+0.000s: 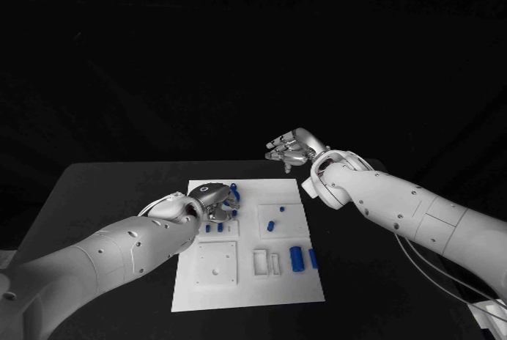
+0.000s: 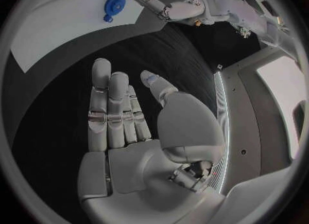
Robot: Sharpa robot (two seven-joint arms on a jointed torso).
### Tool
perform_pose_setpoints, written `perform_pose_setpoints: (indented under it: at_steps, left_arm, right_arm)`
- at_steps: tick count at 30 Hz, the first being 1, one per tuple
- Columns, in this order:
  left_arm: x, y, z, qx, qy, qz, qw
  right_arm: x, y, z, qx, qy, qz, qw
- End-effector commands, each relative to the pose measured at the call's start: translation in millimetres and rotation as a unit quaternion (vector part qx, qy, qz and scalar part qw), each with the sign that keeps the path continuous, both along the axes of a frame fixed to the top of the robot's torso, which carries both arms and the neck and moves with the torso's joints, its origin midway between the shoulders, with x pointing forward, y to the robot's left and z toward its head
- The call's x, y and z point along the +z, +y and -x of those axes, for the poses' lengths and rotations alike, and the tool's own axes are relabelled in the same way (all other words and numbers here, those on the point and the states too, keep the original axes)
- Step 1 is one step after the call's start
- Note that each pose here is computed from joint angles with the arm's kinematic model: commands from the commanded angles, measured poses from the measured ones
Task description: Assemble the parts on the task board
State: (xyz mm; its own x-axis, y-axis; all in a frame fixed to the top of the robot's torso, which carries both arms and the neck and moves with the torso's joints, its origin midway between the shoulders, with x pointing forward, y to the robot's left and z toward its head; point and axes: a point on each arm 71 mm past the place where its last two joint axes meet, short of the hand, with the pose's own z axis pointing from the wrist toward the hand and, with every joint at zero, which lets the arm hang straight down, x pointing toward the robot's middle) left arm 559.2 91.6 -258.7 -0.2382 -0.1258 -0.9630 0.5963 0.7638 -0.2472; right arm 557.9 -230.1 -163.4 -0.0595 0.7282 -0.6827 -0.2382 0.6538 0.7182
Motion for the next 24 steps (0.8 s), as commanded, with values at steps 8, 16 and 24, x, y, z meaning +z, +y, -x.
perform_pose_setpoints:
  at_steps: [8,16,24]
  left_arm:
    - [0.8,-4.4,-0.2,-0.003,-0.008,-0.002,1.000]
    - [-1.3,-0.8,-4.6,0.011,0.000,-0.020,1.000]
    - [-2.0,1.7,-8.7,0.018,0.003,-0.029,0.999]
  right_arm:
    - [2.3,2.8,0.5,0.009,-0.004,-0.002,1.000]
    - [3.6,3.9,0.6,0.010,-0.005,-0.003,1.000]
    - [6.1,7.3,1.5,0.015,-0.007,-0.004,1.000]
